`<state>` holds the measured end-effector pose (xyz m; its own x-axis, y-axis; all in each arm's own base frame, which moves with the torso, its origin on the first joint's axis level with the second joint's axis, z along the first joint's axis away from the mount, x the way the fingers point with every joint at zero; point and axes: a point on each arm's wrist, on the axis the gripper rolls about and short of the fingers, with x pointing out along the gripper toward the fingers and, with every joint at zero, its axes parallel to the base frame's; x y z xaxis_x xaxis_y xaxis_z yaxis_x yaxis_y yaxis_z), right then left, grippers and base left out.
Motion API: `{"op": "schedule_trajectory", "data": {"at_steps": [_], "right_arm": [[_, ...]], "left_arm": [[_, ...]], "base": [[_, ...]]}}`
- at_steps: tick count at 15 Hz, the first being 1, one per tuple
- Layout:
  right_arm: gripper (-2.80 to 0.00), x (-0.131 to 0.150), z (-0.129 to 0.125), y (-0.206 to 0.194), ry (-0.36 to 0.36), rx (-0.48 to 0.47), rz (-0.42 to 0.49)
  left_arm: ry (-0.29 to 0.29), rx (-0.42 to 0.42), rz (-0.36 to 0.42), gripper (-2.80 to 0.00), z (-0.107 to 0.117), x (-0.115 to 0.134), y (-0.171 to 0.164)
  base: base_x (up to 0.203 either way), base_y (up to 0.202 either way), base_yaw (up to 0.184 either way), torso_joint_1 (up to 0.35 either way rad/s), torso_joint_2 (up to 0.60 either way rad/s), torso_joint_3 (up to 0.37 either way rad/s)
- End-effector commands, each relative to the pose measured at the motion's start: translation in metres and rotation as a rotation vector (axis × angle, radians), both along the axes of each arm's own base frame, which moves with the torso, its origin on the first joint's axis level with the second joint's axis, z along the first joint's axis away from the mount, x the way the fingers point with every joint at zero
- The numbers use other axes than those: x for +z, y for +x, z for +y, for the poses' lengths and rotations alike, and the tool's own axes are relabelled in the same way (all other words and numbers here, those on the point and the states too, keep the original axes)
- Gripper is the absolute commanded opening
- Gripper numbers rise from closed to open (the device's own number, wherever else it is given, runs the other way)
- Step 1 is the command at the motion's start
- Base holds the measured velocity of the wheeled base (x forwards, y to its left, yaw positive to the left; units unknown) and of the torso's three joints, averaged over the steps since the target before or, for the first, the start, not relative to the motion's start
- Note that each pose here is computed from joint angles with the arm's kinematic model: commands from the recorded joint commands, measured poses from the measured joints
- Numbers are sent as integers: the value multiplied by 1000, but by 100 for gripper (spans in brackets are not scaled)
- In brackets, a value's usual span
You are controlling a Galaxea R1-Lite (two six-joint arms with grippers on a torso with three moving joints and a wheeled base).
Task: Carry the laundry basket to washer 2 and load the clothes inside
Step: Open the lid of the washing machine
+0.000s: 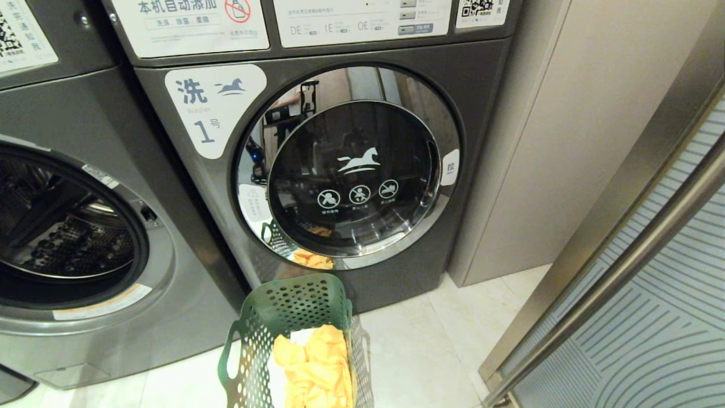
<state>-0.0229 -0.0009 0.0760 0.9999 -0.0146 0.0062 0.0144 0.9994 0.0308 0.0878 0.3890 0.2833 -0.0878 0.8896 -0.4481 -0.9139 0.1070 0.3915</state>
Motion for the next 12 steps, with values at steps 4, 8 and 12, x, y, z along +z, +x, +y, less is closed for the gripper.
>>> {"op": "schedule_trajectory", "data": {"at_steps": [4,8,12], "right_arm": [[-280,0,0,0,0,-1,0],[-280,0,0,0,0,-1,0],[-280,0,0,0,0,-1,0]], "left_arm": [[6,5,1,-280,3,-2,-1],[111,-12,-22,-280,1,13,1],[381,-95,-103,-280,-2,36,30]], "base": [[0,0,0,0,0,0],[0,0,0,0,0,0],[0,0,0,0,0,0]]}}
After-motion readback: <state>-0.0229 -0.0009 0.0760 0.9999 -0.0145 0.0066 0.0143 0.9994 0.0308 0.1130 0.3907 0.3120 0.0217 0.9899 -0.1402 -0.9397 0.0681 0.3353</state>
